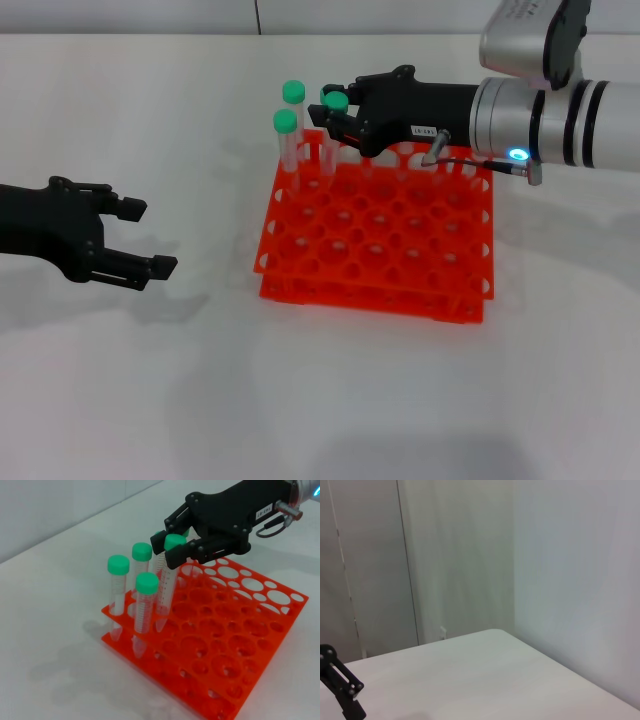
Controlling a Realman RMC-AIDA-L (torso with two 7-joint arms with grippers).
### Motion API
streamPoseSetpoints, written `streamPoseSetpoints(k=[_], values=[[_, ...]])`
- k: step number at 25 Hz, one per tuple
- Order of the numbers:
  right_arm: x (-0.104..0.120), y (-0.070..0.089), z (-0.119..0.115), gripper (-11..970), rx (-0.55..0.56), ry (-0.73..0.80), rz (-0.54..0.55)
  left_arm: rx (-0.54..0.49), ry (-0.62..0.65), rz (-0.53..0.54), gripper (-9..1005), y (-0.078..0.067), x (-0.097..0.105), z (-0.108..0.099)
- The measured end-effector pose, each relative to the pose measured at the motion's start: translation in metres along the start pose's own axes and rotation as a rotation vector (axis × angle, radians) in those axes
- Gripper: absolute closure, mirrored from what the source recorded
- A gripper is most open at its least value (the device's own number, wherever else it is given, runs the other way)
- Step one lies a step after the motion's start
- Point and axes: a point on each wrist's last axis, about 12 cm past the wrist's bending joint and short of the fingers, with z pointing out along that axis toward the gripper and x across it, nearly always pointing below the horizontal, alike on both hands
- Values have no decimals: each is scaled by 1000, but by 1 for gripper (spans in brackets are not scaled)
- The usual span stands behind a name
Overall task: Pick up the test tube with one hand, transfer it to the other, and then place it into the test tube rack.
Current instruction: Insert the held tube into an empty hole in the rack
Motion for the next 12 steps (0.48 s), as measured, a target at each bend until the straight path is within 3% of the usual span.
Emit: streamPoseSetpoints(k=[12], values=[[-1,0,0,641,-1,0,-2,0,0,2,112,0,-1,0]])
